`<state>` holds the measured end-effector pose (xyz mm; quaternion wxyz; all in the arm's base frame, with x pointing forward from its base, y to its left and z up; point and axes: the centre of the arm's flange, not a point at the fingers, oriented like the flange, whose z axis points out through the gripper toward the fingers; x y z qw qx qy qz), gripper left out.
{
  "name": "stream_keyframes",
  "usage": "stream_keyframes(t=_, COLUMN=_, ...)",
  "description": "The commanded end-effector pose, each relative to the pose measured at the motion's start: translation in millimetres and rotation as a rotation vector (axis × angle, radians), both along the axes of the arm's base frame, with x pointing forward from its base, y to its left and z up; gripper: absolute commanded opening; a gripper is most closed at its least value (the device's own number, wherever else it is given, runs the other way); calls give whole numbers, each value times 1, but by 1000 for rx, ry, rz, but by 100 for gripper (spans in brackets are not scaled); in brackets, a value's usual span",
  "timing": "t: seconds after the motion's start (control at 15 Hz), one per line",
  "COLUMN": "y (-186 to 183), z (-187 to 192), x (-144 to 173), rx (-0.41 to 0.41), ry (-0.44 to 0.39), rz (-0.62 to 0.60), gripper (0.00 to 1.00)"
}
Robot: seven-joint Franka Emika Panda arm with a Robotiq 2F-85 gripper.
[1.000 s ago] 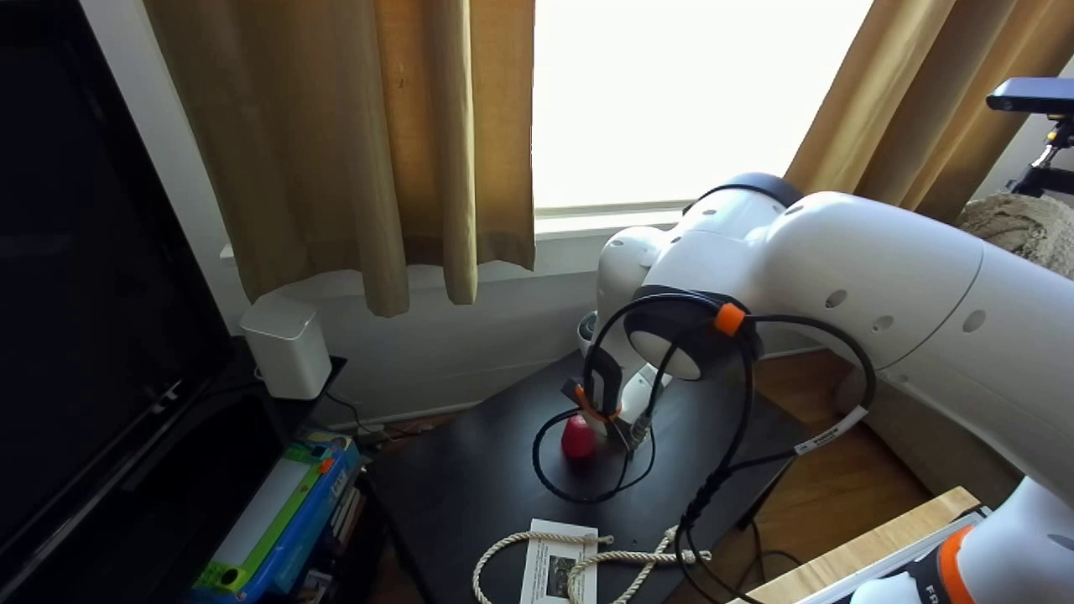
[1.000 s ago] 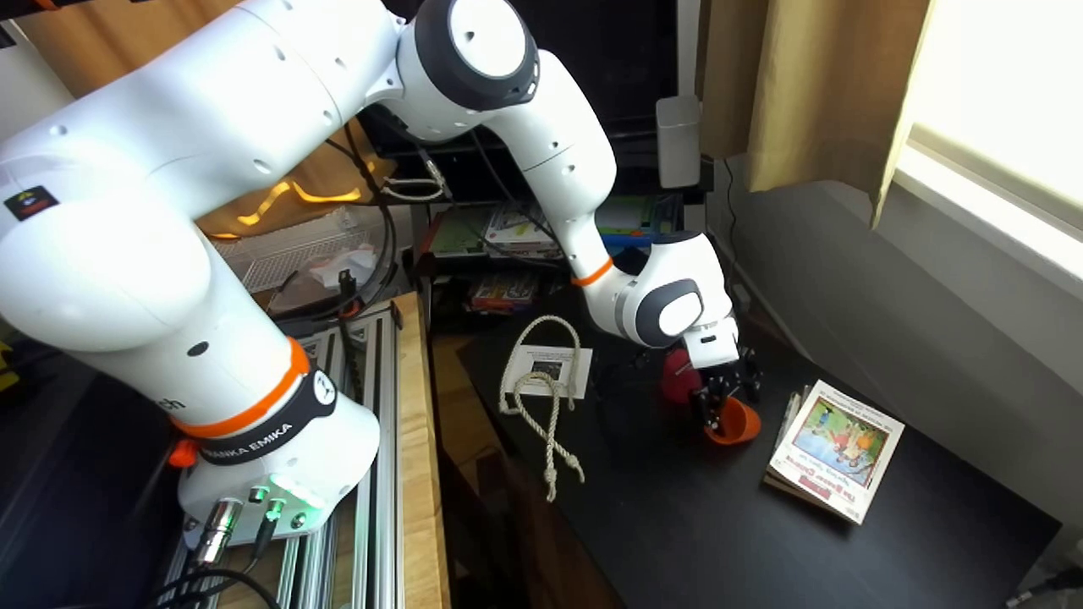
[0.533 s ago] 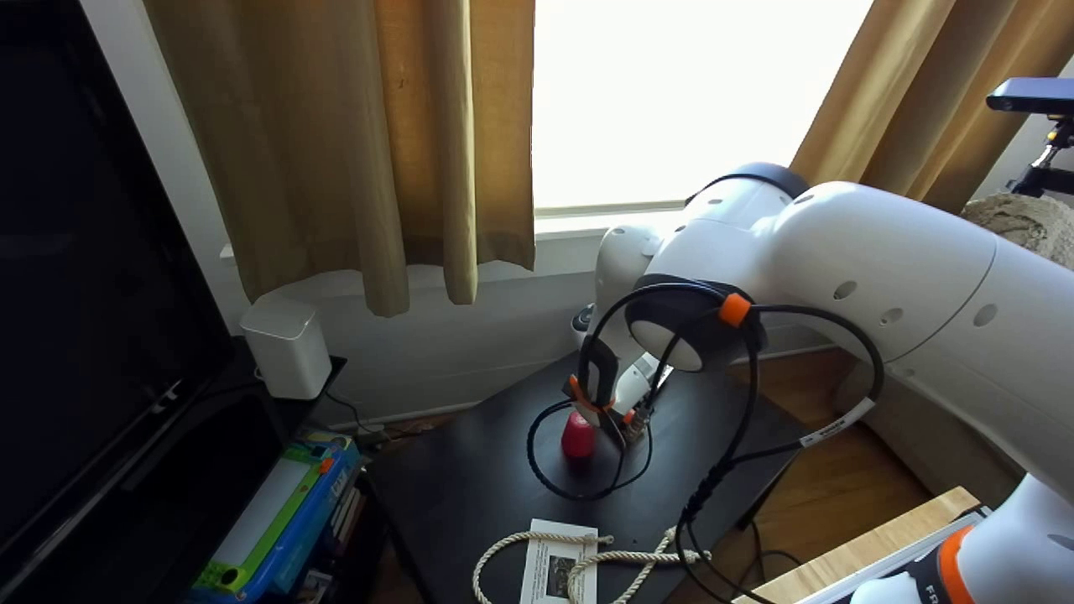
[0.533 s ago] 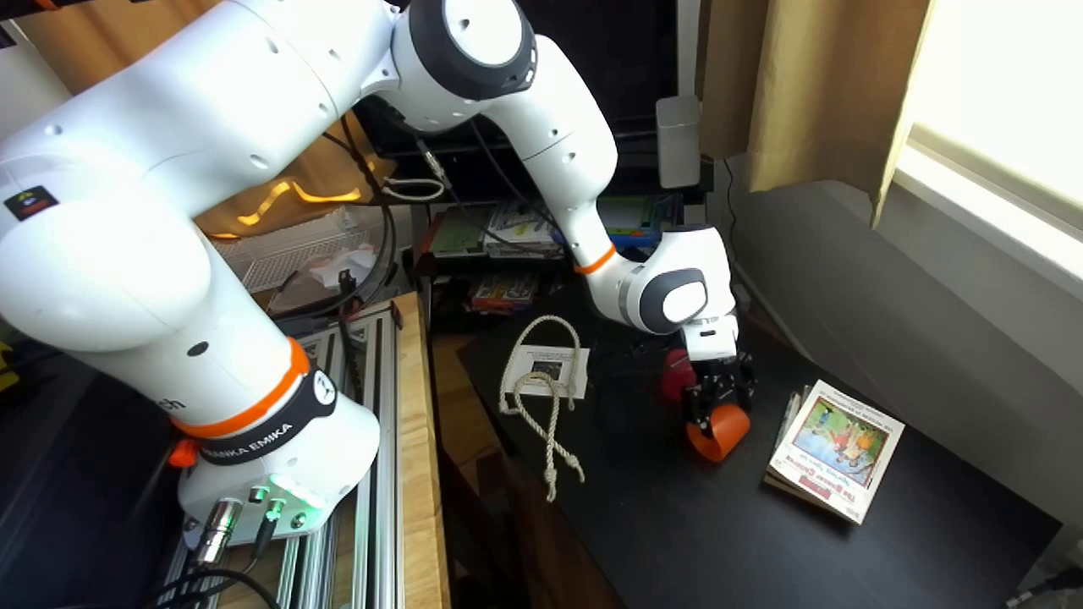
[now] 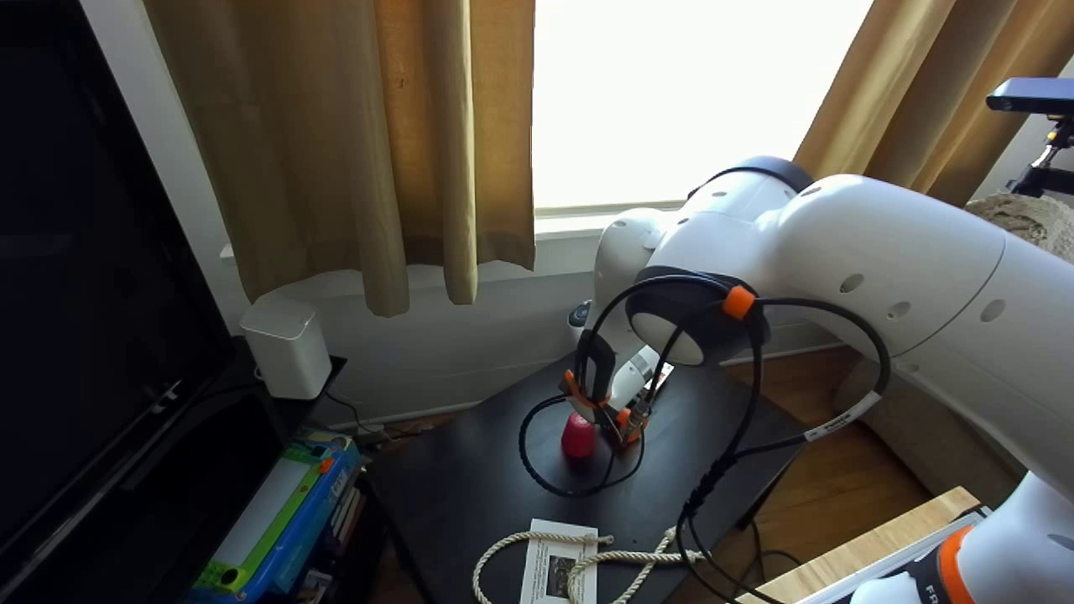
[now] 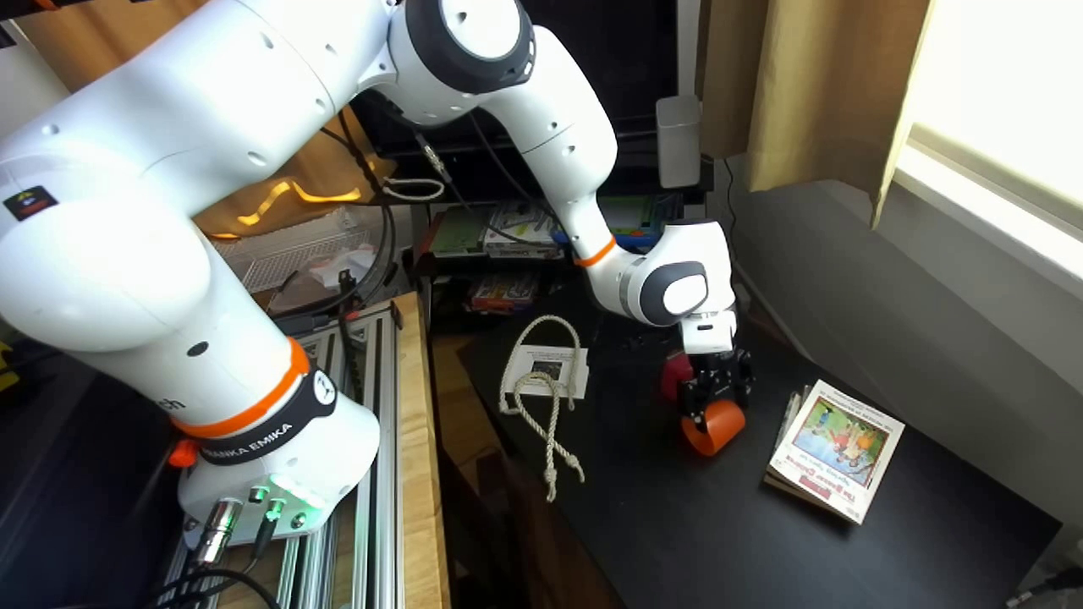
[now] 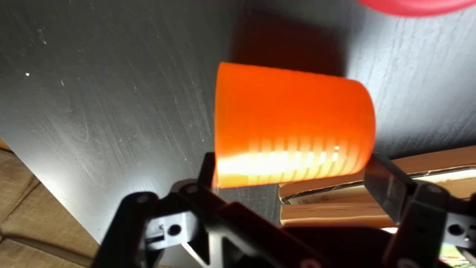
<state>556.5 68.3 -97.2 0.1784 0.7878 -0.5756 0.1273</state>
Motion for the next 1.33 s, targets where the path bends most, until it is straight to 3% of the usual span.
stream_keyframes(t=0.0, y=1, z=9, x=-7, rx=34, ry=-12, rz=15, gripper=100)
stream_keyframes(t=0.27, y=-2, z=20, x=-10, rx=31, ry=17, rz=45, gripper=100)
stream_keyframes(t=0.33, y=-4, z=22, x=-9, rx=35, ry=58, rz=59, gripper=100)
stream_keyframes(t=0.67, y=-12, z=14, x=-14, rx=174, ry=147, rz=114, gripper=100)
stream_keyframes(t=1.27, y=-16, z=4, x=-2, rx=152, ry=115, rz=82, gripper=100)
